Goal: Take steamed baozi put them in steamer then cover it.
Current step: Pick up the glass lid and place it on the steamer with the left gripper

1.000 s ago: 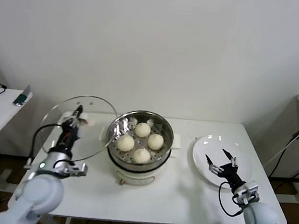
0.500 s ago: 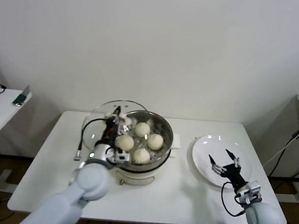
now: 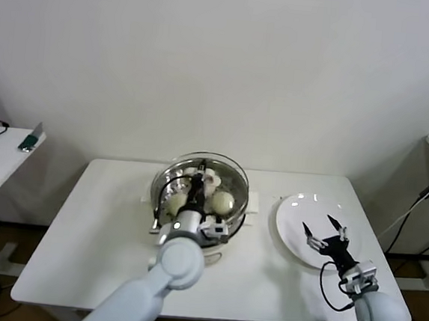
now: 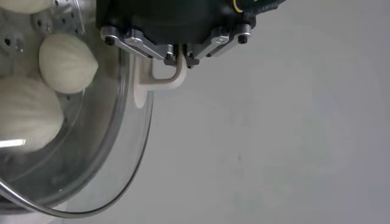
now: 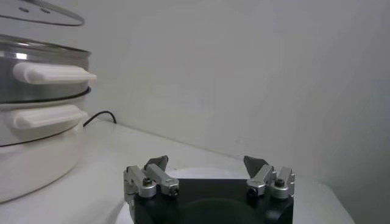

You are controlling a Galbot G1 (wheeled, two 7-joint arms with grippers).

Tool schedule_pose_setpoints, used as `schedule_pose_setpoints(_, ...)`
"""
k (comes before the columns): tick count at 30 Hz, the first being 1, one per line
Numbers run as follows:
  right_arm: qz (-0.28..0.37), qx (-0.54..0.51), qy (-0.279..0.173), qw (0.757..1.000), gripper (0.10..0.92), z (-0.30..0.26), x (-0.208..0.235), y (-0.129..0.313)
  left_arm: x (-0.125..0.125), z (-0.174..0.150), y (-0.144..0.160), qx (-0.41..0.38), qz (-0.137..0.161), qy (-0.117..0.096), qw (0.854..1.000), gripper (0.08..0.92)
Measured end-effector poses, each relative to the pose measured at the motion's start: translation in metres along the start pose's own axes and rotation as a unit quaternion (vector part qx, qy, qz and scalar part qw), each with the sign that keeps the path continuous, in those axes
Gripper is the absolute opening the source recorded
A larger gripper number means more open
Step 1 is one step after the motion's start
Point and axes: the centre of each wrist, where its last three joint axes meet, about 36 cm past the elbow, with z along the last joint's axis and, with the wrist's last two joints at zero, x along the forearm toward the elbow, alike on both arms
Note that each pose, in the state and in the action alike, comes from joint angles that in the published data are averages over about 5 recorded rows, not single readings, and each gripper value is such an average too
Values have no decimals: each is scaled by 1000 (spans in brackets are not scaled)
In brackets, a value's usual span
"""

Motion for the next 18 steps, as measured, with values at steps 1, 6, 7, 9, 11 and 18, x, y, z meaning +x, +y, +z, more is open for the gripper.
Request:
schedule_pose_setpoints(1, 0, 0, 0, 1000, 823, 0, 0, 0, -1, -3, -1, -1, 0, 0, 1000, 152)
schedule_pose_setpoints(6, 1, 1, -1, 1000, 823, 1, 0, -1, -3, -13, -5, -9, 3, -1, 1000, 152)
schedule_pose_setpoints(7, 1, 1, -1, 1000, 823, 1, -1, -1, -4, -15, -6, -11, 3, 0, 1000, 152)
schedule_pose_setpoints(9, 1, 1, -1, 1000, 823, 1, -1, -1, -5, -17, -8, -16, 5, 1, 1000, 152)
schedule_pose_setpoints(11, 1, 1, 0, 1000, 823, 2, -1, 0, -6, -18, -11, -21, 6, 1, 1000, 152)
schedule_pose_setpoints(18, 0, 3, 1, 1000, 823, 3, -1, -1, -11, -18, -18, -33, 12, 9, 999, 152)
